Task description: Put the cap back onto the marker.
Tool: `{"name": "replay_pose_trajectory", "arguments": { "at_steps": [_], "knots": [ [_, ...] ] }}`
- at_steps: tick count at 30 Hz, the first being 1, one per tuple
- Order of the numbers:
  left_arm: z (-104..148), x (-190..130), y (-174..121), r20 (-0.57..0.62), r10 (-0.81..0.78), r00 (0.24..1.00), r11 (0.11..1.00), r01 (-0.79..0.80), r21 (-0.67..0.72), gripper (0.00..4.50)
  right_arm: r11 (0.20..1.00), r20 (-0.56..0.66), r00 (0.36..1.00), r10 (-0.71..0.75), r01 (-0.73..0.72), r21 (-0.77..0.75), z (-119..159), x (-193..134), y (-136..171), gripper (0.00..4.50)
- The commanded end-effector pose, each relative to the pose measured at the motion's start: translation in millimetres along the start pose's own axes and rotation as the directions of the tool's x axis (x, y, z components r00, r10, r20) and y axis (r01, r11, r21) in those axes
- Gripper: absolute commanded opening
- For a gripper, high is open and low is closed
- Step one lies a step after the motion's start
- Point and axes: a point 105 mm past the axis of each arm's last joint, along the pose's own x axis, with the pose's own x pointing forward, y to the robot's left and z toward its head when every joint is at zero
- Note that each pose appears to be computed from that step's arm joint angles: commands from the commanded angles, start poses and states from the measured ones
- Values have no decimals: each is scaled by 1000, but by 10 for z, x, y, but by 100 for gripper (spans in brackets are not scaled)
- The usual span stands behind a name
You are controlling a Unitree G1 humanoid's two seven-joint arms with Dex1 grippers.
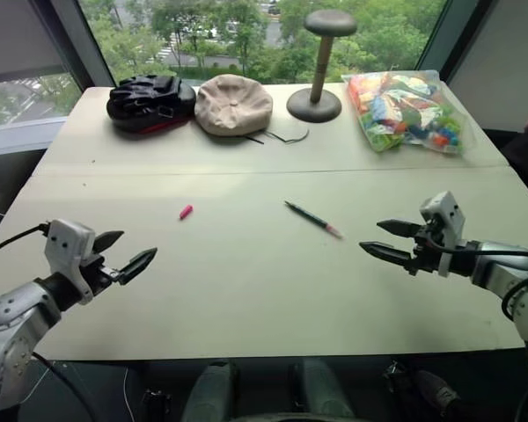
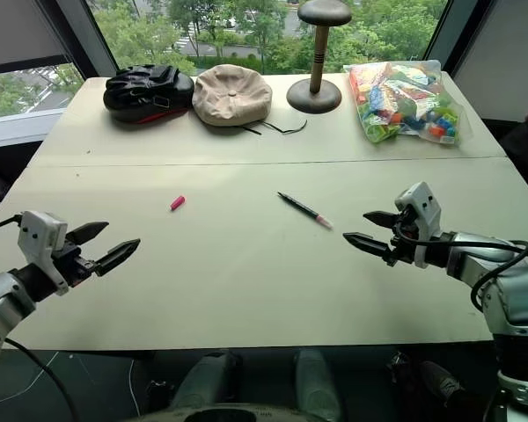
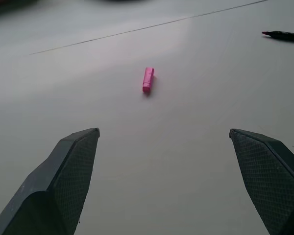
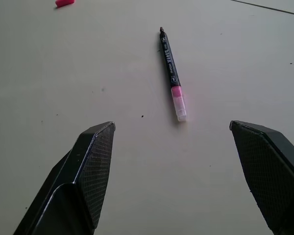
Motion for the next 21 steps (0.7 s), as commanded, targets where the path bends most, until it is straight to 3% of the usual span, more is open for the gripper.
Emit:
{"name": "replay_pose_trajectory", "arguments": {
  "at_steps": [1, 21],
  "knots": [
    [112, -10, 24, 43, 14, 999, 999, -16, 38, 447, 999, 45, 999, 6, -4, -43, 139, -11, 50, 389],
    [91, -9, 17, 66, 24, 998, 999, -26, 21, 447, 998, 59, 998, -17, 20, -54, 166, 43, 34, 389]
  ]
}}
